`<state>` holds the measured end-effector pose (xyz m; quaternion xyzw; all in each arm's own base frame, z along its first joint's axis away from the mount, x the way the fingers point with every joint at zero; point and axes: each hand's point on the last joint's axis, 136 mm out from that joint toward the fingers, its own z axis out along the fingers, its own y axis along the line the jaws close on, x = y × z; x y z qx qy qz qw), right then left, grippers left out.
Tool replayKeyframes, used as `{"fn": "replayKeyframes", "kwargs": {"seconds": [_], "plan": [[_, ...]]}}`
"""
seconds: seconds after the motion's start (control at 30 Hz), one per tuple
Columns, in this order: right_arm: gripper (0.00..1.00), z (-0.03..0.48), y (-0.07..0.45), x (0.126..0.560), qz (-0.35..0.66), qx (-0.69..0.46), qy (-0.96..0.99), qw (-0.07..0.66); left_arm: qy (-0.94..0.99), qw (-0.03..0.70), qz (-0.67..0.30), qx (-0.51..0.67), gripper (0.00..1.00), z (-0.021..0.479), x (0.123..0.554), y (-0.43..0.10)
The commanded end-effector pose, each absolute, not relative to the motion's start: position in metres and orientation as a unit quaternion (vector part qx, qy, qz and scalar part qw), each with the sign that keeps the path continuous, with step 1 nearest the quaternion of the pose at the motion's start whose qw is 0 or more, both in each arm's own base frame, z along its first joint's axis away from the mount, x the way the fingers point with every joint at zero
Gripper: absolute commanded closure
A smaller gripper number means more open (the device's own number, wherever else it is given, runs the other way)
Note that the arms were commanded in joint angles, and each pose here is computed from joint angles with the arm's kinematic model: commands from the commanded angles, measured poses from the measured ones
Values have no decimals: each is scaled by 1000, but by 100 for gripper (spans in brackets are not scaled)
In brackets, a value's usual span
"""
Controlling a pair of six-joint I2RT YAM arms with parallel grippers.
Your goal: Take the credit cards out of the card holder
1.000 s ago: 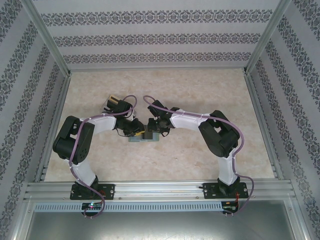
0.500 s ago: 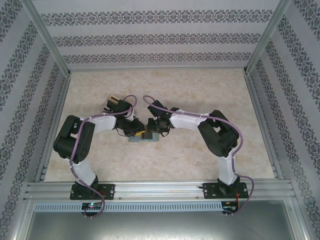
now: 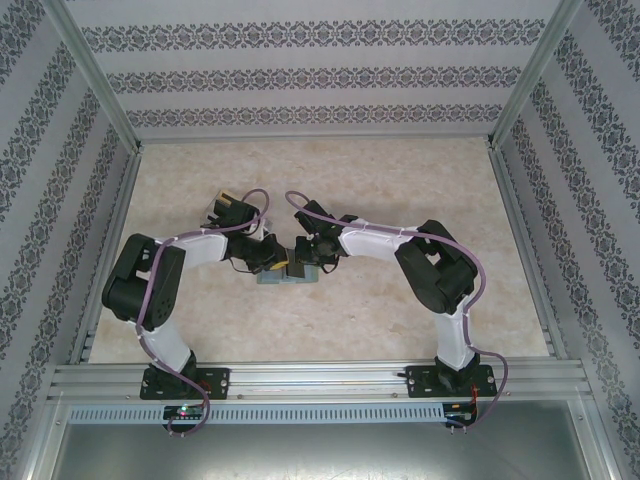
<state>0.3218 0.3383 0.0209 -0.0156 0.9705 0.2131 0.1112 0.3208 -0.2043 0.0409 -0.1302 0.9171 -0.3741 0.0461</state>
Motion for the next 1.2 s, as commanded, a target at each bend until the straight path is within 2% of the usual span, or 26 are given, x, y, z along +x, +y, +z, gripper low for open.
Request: {"fn": "replayKeyframes", "kwargs": {"seconds": [0.0, 0.27, 0.5, 0.63, 0.73, 0.97, 1.17], "plan": [[80, -17, 316, 299, 150, -11, 987, 60, 917, 69, -374, -120, 91, 51, 322, -195], [81, -16, 313, 299, 143, -9, 987, 66, 938, 85, -314, -120, 97, 58, 317, -171], [79, 3, 325, 303, 176, -25, 980, 85, 929, 167, -305, -124, 98, 115, 334, -149], [76, 37, 339, 311, 222, -41, 968, 112, 920, 214, -303, -129, 98, 148, 341, -138], [70, 68, 346, 315, 254, -51, 956, 137, 907, 239, -318, -138, 97, 166, 346, -138], [43, 118, 358, 311, 370, -52, 914, 161, 868, 294, -370, -154, 97, 199, 352, -141], [31, 165, 357, 312, 447, -59, 872, 192, 831, 303, -440, -155, 97, 224, 350, -151]]}}
